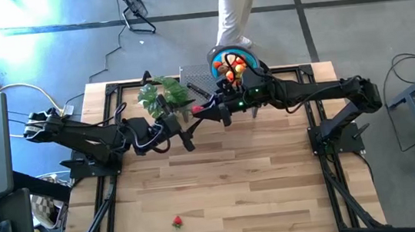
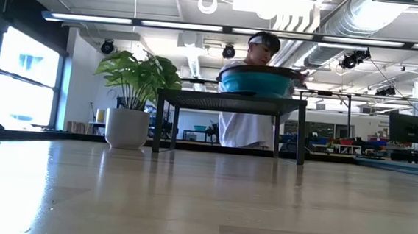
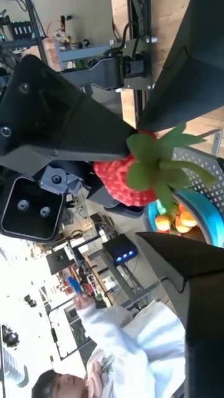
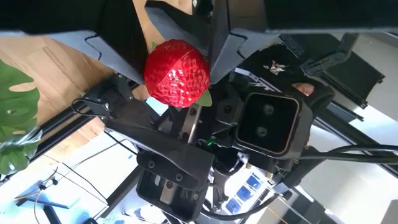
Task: Pick & Place Fruit
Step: Put the red strawberry in the blue bowl on the shelf
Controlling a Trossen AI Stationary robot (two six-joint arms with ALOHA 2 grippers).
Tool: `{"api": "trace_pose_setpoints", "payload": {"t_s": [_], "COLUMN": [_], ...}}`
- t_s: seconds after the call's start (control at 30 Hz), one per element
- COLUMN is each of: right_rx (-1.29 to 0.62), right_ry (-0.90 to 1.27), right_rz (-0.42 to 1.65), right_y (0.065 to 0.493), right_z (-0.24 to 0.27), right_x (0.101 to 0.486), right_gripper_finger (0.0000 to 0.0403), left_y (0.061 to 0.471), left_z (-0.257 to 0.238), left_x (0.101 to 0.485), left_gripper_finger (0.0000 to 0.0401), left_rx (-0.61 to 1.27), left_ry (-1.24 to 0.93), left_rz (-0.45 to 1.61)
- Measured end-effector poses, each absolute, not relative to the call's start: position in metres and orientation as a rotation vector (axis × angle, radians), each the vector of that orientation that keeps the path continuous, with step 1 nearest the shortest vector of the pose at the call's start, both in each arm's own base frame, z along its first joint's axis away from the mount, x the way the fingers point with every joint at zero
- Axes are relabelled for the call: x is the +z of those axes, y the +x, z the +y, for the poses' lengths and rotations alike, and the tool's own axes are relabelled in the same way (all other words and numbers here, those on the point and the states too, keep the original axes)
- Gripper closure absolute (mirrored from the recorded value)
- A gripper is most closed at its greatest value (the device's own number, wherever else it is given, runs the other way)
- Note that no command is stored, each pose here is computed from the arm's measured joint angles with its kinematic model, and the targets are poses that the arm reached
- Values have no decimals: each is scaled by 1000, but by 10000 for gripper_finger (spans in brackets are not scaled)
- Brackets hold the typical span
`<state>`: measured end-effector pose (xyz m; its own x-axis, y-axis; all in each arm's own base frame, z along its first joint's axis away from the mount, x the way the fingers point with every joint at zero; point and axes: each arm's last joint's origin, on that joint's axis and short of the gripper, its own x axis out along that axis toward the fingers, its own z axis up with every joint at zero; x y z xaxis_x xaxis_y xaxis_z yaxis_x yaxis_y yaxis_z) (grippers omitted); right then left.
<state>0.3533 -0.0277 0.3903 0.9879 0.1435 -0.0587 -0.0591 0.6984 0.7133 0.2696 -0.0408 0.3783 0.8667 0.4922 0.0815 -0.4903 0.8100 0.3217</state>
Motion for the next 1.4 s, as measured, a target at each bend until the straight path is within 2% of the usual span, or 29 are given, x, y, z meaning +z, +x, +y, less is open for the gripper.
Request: {"api": "trace_pose_setpoints", "payload": {"t_s": [0.53,0.97,1.17,1.4], "right_rx": [78,-40,-159,-435], "right_ry": [792,785,754,693], "right_rz": [98,47,38,171], "right_y": [352,343,334,322], "right_z": [-38,-83,-110,-134], "right_x": [390,392,389,370], "right_gripper_finger": [263,263,264,265], "left_y": [254,242,236,233], "left_z": [-37,-31,-29,-28], "left_x": [391,389,394,395], "left_gripper_finger": [127,127,127,127], "left_rx": [577,687,724,739], "left_ry": [316,305,289,284], "left_rz": [-24,58,44,46]}}
